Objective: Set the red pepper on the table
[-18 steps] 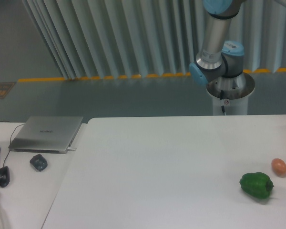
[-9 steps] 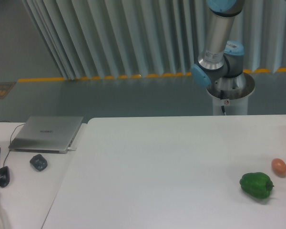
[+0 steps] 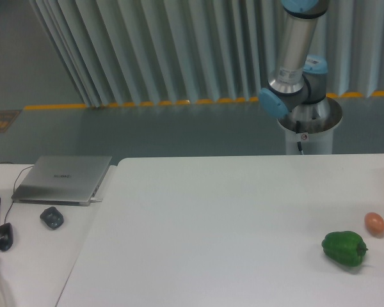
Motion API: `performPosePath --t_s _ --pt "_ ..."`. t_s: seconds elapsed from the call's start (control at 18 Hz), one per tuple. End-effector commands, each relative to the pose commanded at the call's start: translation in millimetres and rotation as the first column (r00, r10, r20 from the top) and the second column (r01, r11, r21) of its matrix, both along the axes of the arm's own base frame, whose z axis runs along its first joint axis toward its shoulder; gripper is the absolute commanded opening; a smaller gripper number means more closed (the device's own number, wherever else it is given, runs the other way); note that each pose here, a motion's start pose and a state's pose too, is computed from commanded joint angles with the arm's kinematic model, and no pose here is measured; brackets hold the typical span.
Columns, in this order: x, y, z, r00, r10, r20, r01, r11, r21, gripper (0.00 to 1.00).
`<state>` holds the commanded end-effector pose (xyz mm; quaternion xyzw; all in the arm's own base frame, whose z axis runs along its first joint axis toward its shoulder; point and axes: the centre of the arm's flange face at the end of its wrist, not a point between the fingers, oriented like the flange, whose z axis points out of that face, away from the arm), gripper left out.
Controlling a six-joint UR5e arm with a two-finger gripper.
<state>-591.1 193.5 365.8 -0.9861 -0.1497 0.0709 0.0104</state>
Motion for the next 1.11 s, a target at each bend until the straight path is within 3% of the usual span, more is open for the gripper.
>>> performPosePath --t_s 0.17,0.33,1.11 --pt "-9.9 0.3 -26.2 0.991 0.127 0.033 -0.128 0.992 0.023 1.0" --pt "-17.3 2.0 -47.2 0.982 0.187 0.037 -0.188 0.982 0.03 1.0" --pt "-29.8 1.9 -77.3 0.976 0.21 0.064 -0.214 0.975 0.06 1.0"
